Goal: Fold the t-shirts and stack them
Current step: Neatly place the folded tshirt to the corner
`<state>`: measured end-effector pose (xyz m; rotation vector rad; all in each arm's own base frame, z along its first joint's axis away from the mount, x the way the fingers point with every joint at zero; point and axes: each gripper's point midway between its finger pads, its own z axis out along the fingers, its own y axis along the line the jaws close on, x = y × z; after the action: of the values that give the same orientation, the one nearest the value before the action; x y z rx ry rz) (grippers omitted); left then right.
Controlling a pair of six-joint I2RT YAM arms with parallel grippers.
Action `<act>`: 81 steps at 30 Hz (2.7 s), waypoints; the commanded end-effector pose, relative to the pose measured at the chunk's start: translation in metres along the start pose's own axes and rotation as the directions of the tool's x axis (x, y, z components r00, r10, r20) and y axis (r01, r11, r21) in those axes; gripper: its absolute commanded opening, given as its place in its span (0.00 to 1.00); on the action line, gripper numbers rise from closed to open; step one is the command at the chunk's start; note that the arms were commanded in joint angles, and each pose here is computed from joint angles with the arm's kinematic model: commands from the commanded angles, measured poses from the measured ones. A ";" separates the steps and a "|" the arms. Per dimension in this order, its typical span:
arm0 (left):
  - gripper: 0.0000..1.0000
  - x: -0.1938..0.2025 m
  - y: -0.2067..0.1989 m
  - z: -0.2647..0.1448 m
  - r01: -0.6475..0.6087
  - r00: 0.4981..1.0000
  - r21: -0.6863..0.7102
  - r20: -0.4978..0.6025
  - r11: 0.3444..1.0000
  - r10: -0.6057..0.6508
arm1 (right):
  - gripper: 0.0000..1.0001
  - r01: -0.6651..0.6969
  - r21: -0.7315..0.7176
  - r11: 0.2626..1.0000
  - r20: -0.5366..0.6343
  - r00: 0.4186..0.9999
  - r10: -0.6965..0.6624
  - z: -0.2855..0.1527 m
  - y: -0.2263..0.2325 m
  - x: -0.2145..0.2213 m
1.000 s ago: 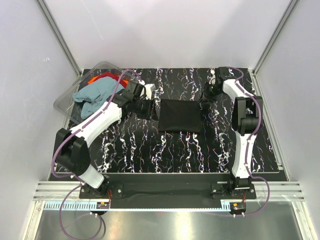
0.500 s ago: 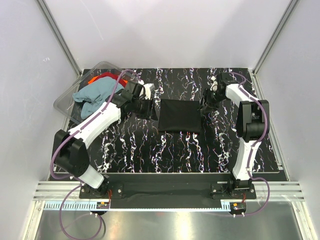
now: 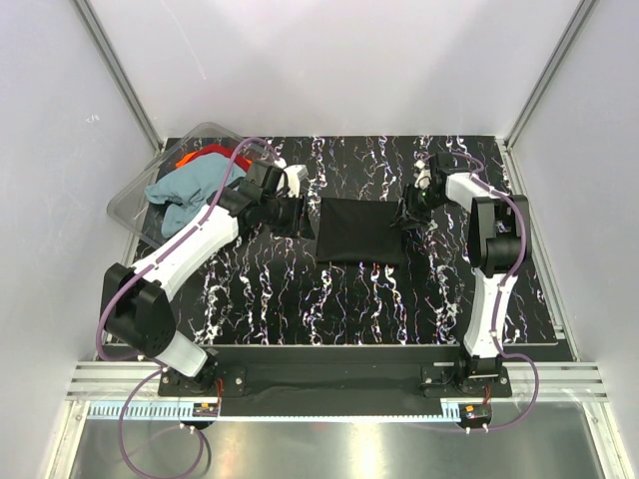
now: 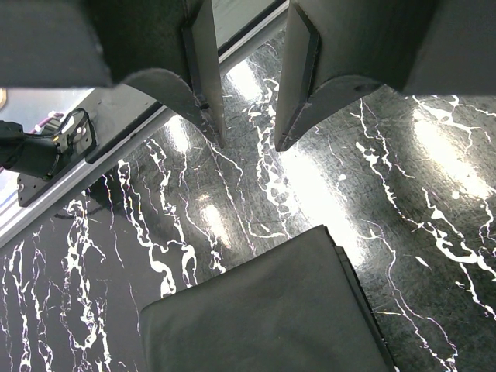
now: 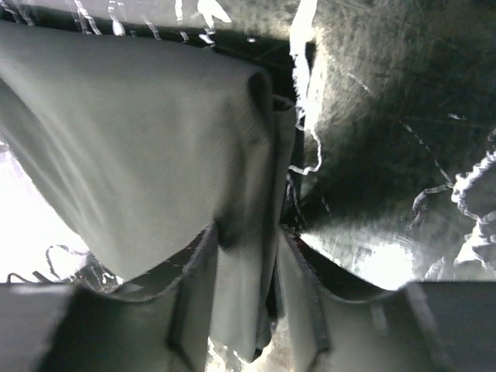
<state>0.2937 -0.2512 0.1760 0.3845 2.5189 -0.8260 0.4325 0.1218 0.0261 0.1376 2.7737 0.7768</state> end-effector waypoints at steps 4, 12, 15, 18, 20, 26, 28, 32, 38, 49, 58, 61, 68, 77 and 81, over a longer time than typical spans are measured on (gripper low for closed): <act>0.36 -0.006 -0.008 -0.006 -0.025 0.999 0.037 0.030 0.999 0.024 | 0.34 0.027 -0.026 0.999 -0.006 1.000 -0.028 0.013 -0.002 0.001; 0.36 -0.004 -0.008 -0.004 -0.016 1.000 0.039 0.022 0.999 0.015 | 0.03 0.041 -0.021 0.999 0.020 0.999 -0.041 0.012 -0.008 -0.017; 0.36 -0.002 -0.007 -0.003 -0.014 1.000 0.042 0.015 0.999 0.013 | 0.02 0.034 -0.025 0.999 0.036 0.999 -0.033 0.008 -0.012 -0.028; 0.36 -0.002 -0.008 -0.003 -0.020 1.000 0.043 0.014 0.999 0.019 | 0.02 0.032 0.025 0.999 0.049 0.998 -0.033 0.004 -0.026 -0.042; 0.36 -0.003 -0.008 -0.006 -0.022 1.000 0.041 0.021 0.999 0.021 | 0.03 0.031 0.046 0.998 0.042 0.999 -0.033 0.003 -0.031 -0.052; 0.37 -0.001 -0.011 -0.003 -0.011 1.000 0.062 0.008 0.998 0.010 | 0.03 0.004 0.124 0.992 0.100 0.995 -0.016 -0.020 -0.070 -0.086; 0.37 0.001 -0.012 0.000 0.002 1.000 0.075 -0.009 0.997 -0.001 | 0.04 -0.012 0.166 0.986 0.106 0.994 -0.005 -0.030 -0.089 -0.090; 0.36 0.004 -0.011 0.004 0.018 0.999 0.091 -0.034 0.996 -0.015 | 0.04 -0.041 0.216 0.976 0.145 0.989 0.010 -0.045 -0.121 -0.108; 0.37 0.010 -0.004 0.008 0.033 0.998 0.066 -0.048 0.997 -0.030 | 0.05 -0.072 0.303 0.950 0.211 0.977 0.007 -0.070 -0.164 -0.149; 0.37 0.017 -0.005 0.021 0.059 0.993 0.099 -0.106 0.993 -0.049 | 0.05 -0.031 0.519 0.854 0.412 0.884 -0.218 -0.108 -0.214 -0.231; 0.37 0.020 -0.008 0.026 0.081 0.989 0.124 -0.135 0.989 -0.064 | 0.08 0.029 0.626 0.779 0.476 0.778 -0.411 -0.121 -0.232 -0.279; 0.38 0.019 -0.001 0.028 0.079 0.990 0.090 -0.124 0.993 -0.068 | 0.09 0.023 0.665 0.747 0.467 0.767 -0.439 -0.120 -0.243 -0.283; 0.40 0.021 -0.005 0.033 0.102 0.984 0.127 -0.157 0.987 -0.082 | 0.10 0.052 0.711 0.702 0.429 0.758 -0.491 -0.112 -0.257 -0.286; 0.41 0.019 -0.003 0.033 0.096 0.985 0.122 -0.152 0.988 -0.077 | 0.14 0.049 0.732 0.680 0.441 0.727 -0.527 -0.117 -0.258 -0.296; 0.41 0.016 -0.006 0.030 0.079 0.989 0.134 -0.137 0.988 -0.060 | 0.28 0.045 0.747 0.663 0.445 0.708 -0.549 -0.124 -0.258 -0.302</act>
<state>0.2791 -0.2655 0.1306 0.3737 2.6999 -0.9906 0.6707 -0.1970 0.0375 0.0392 2.2336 -0.3394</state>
